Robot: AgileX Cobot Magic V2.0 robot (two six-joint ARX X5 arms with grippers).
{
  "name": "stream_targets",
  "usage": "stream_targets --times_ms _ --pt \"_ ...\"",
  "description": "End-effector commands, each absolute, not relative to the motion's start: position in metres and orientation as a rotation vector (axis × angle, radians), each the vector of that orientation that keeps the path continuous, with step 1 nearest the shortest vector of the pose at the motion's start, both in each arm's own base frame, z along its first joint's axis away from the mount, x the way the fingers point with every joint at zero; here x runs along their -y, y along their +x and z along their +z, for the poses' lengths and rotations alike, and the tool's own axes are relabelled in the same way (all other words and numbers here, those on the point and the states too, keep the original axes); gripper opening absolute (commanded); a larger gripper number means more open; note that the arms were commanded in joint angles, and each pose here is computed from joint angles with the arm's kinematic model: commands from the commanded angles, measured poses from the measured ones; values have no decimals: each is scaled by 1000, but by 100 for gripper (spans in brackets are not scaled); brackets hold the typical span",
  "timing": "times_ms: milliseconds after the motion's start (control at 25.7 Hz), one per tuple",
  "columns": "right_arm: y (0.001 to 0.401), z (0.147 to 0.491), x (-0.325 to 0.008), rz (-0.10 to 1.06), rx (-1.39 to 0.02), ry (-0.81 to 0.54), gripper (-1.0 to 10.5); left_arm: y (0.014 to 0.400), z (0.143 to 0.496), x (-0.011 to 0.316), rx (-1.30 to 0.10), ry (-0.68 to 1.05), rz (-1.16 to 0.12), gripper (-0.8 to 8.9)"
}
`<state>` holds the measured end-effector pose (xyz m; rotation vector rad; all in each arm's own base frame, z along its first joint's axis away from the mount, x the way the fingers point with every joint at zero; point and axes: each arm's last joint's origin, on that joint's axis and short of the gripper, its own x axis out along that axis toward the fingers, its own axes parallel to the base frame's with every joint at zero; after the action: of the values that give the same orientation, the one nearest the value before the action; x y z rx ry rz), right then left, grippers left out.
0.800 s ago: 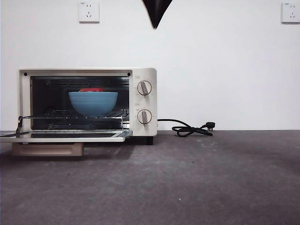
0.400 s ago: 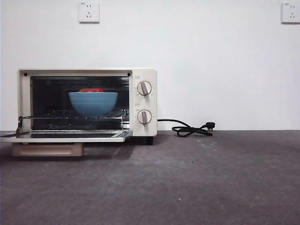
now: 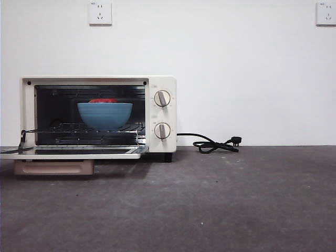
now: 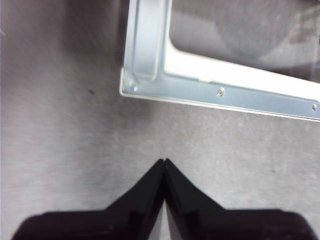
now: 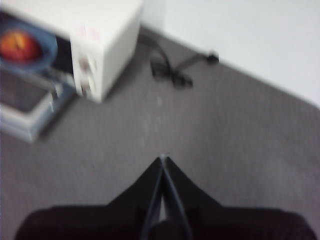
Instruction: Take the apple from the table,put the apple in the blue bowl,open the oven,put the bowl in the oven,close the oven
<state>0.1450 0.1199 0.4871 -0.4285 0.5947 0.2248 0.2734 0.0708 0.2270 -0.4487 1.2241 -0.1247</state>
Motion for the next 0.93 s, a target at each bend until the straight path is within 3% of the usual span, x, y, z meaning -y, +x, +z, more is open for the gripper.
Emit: stream_targets --times_ms 39,311,506,622,933 --pt "128 454 -104 215 -624 -416 -2 274 216 -74 -1261 -467 -140 -9" --pt "86 391 -66 263 -556 -207 -3 280 196 -90 -1293 -523 -95 -9" --pt "61 354 -47 363 -574 -93 -3 286 176 -105 -1303 -579 -65 -9" --pt "56 348 -42 363 -582 -38 -3 295 162 -109 -1251 -712 -150 -9" --pt "57 349 -44 366 -577 7 -3 310 147 -116 -1185 -806 -103 -9"
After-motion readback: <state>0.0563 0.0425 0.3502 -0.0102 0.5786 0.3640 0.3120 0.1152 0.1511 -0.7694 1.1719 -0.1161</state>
